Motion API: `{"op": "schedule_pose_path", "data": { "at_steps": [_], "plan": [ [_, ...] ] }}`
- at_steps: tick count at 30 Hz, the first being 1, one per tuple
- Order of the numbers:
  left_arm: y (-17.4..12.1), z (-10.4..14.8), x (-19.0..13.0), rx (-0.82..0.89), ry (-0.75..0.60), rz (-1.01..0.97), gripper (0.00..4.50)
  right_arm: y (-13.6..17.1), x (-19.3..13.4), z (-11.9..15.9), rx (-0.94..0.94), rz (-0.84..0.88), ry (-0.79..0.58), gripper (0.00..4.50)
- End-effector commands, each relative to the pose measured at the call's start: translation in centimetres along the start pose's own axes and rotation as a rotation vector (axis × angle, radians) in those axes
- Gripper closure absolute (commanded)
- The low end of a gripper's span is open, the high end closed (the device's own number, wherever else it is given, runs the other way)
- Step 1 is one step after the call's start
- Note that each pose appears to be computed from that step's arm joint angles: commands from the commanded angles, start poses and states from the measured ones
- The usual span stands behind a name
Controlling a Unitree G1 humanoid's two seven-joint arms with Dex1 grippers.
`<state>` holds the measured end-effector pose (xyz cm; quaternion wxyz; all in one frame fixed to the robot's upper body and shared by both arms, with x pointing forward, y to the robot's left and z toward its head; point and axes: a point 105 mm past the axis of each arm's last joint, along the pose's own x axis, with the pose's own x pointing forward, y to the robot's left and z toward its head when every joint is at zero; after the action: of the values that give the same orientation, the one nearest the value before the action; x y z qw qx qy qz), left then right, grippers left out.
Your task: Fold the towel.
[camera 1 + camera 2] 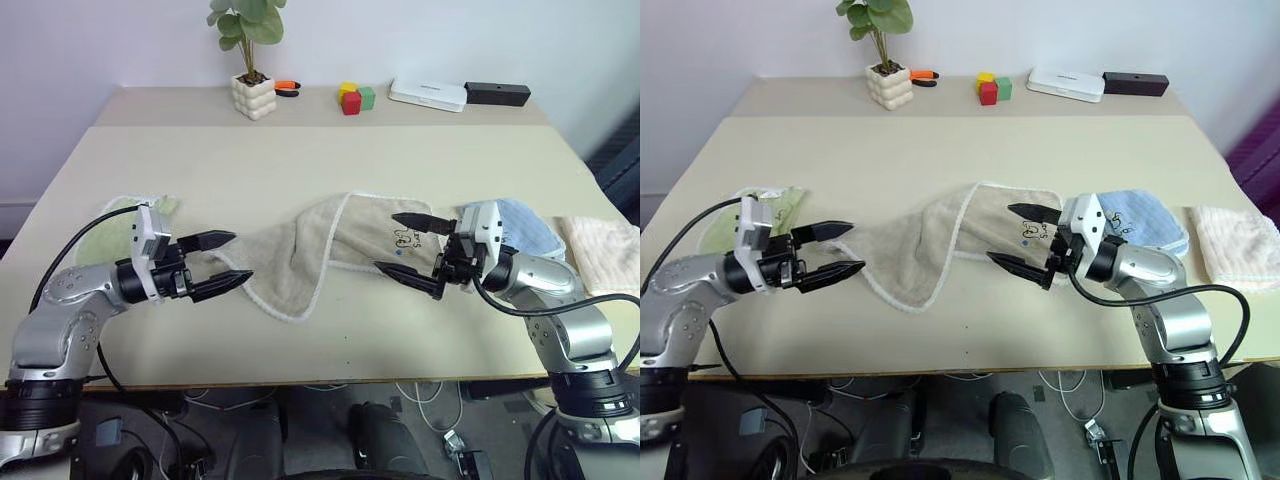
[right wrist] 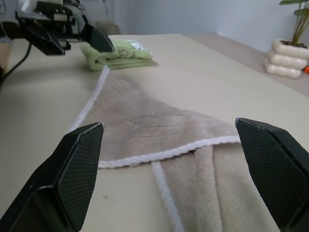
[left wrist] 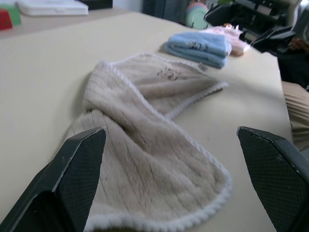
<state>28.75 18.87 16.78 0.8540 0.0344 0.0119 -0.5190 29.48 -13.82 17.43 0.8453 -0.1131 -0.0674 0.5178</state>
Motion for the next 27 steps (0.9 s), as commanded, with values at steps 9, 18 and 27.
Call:
{"op": "schedule_pose_path", "data": {
  "at_steps": [9, 18, 27],
  "plan": [
    [-1.9, 0.6, 0.7, 0.042, 0.054, -0.128, 0.04, -1.6, 0.3, 0.6, -0.069, -0.048, -0.034, 0.0],
    [-3.6, -3.7, 3.2, 0.3, 0.315, -0.332, 0.04, -1.4, 1.1, 0.8, -0.086, -0.06, -0.058, 0.0],
    [-4.2, -5.8, 5.8, 0.465, 0.341, -0.478, 0.04, -1.3, 0.9, 1.2, -0.11, -0.108, -0.068, 0.0]
  ]
}}
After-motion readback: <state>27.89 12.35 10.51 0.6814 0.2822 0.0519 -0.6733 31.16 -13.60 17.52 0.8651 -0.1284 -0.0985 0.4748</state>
